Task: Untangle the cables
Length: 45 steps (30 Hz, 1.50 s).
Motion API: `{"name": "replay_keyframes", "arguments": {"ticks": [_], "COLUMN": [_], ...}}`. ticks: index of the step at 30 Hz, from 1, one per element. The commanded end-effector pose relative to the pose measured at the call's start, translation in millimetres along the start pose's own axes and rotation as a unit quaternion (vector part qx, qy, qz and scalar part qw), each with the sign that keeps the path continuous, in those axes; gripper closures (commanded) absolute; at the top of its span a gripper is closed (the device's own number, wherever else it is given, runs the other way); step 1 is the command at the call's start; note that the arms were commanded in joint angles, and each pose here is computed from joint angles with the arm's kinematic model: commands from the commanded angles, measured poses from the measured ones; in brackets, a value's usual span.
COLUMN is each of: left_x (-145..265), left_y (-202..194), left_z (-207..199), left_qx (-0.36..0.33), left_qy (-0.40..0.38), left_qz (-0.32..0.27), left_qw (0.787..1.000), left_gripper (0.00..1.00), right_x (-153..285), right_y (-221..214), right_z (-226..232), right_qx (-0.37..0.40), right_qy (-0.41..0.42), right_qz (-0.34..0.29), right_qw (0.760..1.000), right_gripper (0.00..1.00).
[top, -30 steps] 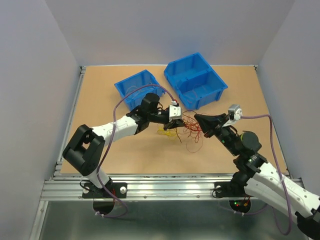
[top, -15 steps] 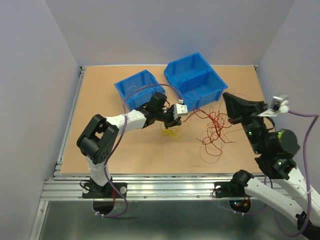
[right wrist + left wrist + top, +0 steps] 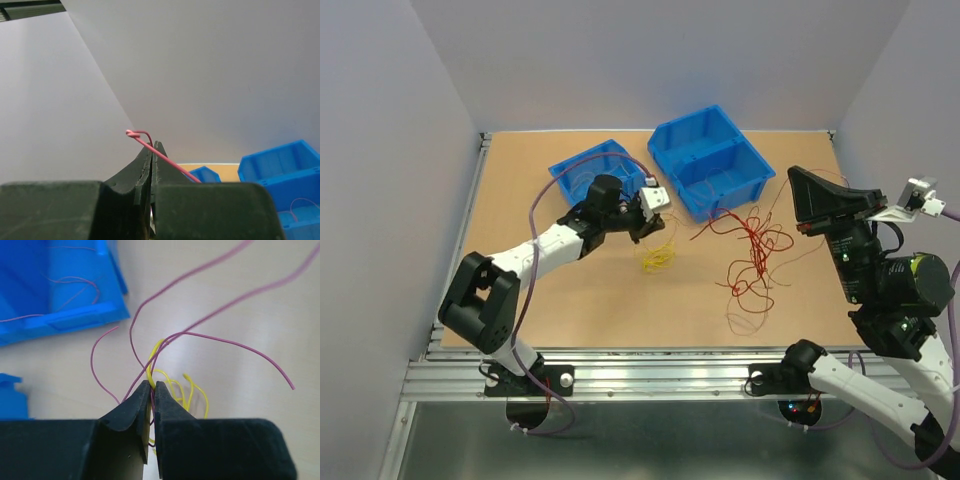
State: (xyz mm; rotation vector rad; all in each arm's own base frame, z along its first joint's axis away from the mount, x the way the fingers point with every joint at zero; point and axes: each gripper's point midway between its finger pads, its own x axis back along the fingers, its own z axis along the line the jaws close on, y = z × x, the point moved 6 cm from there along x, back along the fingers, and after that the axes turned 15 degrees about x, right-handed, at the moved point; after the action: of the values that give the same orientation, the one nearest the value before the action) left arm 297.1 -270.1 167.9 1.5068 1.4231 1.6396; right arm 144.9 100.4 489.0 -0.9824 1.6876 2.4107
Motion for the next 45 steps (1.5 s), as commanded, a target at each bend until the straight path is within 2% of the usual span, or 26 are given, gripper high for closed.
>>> {"name": "replay_keyframes", "arguments": {"ticks": [1,4,13,15,19,24,30,33,34,38,43,45], "left_x": [38,69,150,179,222,247,266,261,254,235,219,214], "left_y": [41,44,35,35,30,24,20,21,20,22,21,20], "left_z": [30,52,78,86,80,69,73,61,50,28,9,2], "left_qx": [0.034,0.080,0.122,0.126,0.122,0.106,0.121,0.104,0.084,0.056,0.013,-0.011], "left_qy": [0.071,0.095,0.199,0.224,0.246,0.276,0.310,0.259,0.210,0.113,0.064,0.044], "left_qz": [-0.089,-0.121,-0.189,-0.209,-0.243,-0.266,-0.281,-0.281,-0.276,-0.259,-0.243,-0.234], "left_qw": [0.993,0.985,0.954,0.944,0.930,0.918,0.900,0.918,0.934,0.958,0.968,0.971], "left_gripper": [1.00,1.00,1.00,1.00,1.00,1.00,1.00,1.00,1.00,1.00,1.00,0.92], "right_x": [3,8,44,51,70,82,98,95,90,69,25,6], "right_y": [33,42,66,70,84,83,74,66,62,43,21,-1], "right_z": [-3,-6,-32,-37,-49,-61,-81,-79,-76,-66,-41,-32], "right_qx": [-0.026,-0.033,-0.050,-0.051,-0.060,-0.068,-0.094,-0.073,-0.061,-0.035,0.015,0.026], "right_qy": [-0.018,-0.029,-0.091,-0.100,-0.129,-0.162,-0.235,-0.229,-0.219,-0.198,-0.139,-0.124], "right_qz": [-0.037,-0.048,-0.095,-0.103,-0.129,-0.137,-0.143,-0.132,-0.124,-0.091,-0.033,0.003], "right_qw": [0.999,0.998,0.990,0.988,0.981,0.975,0.957,0.962,0.966,0.975,0.990,0.992], "right_gripper": [1.00,0.99,0.99,1.00,1.00,0.99,1.00,0.99,1.00,0.99,0.99,0.99]}}
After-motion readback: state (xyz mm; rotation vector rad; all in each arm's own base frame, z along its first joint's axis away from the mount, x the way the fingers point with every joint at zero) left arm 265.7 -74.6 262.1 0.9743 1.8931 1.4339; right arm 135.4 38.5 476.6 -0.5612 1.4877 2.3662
